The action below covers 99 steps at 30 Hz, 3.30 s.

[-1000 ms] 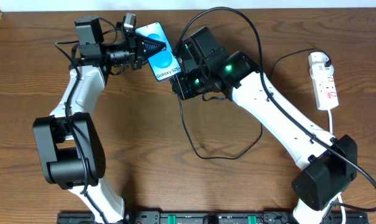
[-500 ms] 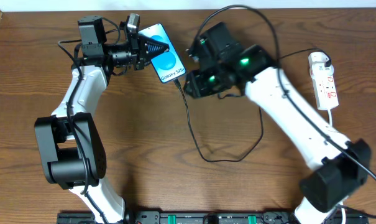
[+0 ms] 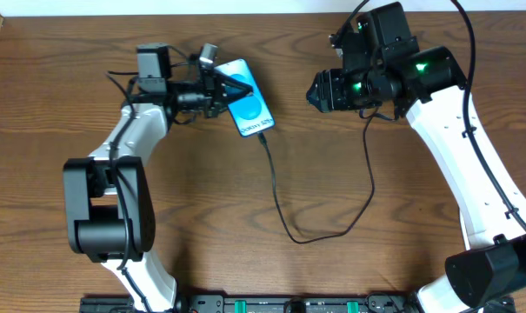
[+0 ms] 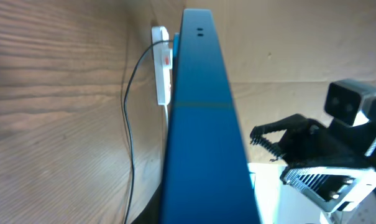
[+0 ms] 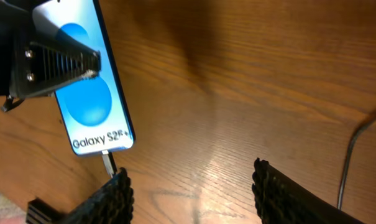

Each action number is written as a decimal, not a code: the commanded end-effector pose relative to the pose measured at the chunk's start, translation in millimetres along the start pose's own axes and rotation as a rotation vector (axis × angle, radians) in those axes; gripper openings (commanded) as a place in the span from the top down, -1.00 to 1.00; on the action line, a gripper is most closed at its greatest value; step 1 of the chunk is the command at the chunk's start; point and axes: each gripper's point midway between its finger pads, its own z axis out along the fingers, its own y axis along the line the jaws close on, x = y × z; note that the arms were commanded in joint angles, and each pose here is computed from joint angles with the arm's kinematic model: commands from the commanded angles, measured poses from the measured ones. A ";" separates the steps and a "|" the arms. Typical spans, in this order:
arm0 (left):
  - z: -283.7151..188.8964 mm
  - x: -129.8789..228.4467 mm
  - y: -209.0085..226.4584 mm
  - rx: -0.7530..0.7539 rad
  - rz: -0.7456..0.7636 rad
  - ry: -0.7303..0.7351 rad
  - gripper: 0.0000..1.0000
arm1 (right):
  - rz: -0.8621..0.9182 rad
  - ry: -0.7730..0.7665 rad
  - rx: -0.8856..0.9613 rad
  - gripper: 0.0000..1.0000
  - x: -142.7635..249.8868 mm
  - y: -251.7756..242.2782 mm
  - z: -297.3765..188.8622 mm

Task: Plug charger to phone and switch on socket
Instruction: 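Open the right gripper and pull it back from the phone, then lower the plugged phone flat onto the table with the left gripper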

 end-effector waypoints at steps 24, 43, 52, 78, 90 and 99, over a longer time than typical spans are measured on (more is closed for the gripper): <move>26.2 -17.9 -5.0 -0.282 -0.059 -0.085 0.86 | 0.018 -0.007 0.096 -0.35 -2.2 -29.5 -9.7; 32.9 45.0 35.1 -0.508 0.024 0.218 0.86 | 0.033 0.006 0.112 -0.35 1.1 -35.9 -11.3; 42.1 44.8 82.4 -0.524 -0.040 0.259 0.86 | 0.039 0.029 0.117 -0.34 7.3 -38.3 -7.6; 54.4 39.1 128.7 -0.530 -0.050 0.268 0.84 | 0.048 0.056 0.124 -0.33 17.0 -46.1 6.7; 54.3 52.2 144.3 -0.543 -0.073 0.282 0.83 | 0.048 0.053 0.135 -0.33 16.6 -47.9 6.4; 51.3 47.5 153.4 -0.601 -0.087 0.254 0.83 | 0.047 0.052 0.138 -0.33 16.2 -48.5 6.4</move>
